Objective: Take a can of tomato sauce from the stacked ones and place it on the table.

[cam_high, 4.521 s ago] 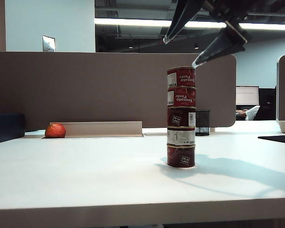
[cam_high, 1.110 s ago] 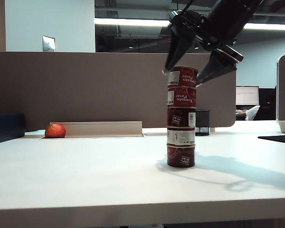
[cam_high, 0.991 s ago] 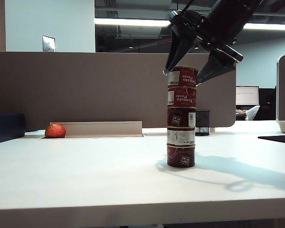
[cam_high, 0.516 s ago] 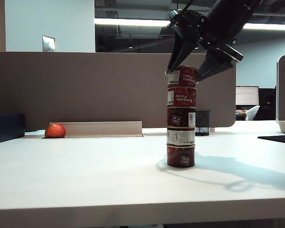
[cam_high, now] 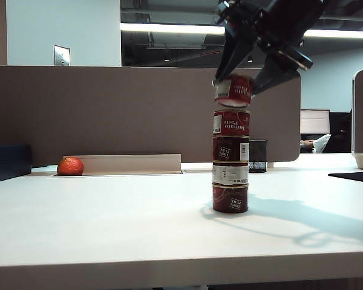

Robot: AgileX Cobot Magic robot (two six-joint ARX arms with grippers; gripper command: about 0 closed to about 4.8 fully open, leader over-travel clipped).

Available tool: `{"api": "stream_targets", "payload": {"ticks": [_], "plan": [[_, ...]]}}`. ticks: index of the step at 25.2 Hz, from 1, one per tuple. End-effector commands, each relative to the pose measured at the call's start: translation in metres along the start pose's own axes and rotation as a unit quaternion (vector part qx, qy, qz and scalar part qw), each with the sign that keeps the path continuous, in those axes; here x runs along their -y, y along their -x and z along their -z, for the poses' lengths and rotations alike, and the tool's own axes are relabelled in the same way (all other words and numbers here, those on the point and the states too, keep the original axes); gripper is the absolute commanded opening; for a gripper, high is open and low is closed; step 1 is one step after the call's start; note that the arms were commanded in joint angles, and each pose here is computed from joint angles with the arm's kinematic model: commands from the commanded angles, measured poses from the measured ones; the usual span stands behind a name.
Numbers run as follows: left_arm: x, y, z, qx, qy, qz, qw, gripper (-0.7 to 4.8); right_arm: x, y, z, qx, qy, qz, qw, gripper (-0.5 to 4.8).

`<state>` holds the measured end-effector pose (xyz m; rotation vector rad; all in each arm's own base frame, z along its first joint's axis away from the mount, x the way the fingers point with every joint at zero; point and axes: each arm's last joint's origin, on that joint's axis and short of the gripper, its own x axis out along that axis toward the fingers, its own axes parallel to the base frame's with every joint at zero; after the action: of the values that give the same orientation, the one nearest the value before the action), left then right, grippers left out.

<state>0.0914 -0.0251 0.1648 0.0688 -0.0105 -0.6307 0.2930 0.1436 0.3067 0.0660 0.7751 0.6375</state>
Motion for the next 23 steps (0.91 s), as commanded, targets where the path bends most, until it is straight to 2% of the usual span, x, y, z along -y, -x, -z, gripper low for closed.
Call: {"api": "stream_targets", "payload": {"ticks": [1, 4, 6, 16, 23], "plan": [[0.000, 0.000, -0.002, 0.005, -0.001, 0.001, 1.000, -0.06, -0.004, 0.010, -0.007, 0.028, 0.017, 0.000, 0.999, 2.61], [0.000, 0.000, -0.002, 0.005, -0.001, 0.001, 1.000, -0.06, -0.004, 0.013, -0.007, 0.031, 0.025, 0.015, 0.999, 2.61], [0.000, 0.000, -0.002, 0.005, -0.001, 0.001, 1.000, -0.06, -0.002, 0.016, -0.006, 0.033, 0.023, 0.043, 0.998, 2.61], [0.000, 0.000, -0.002, 0.005, -0.001, 0.001, 1.000, -0.06, 0.010, 0.028, -0.002, 0.009, 0.016, 0.074, 0.997, 2.64], [0.000, 0.000, -0.002, 0.006, -0.002, 0.001, 1.000, -0.06, 0.033, 0.050, 0.003, -0.005, -0.011, 0.110, 0.994, 2.64]]}}
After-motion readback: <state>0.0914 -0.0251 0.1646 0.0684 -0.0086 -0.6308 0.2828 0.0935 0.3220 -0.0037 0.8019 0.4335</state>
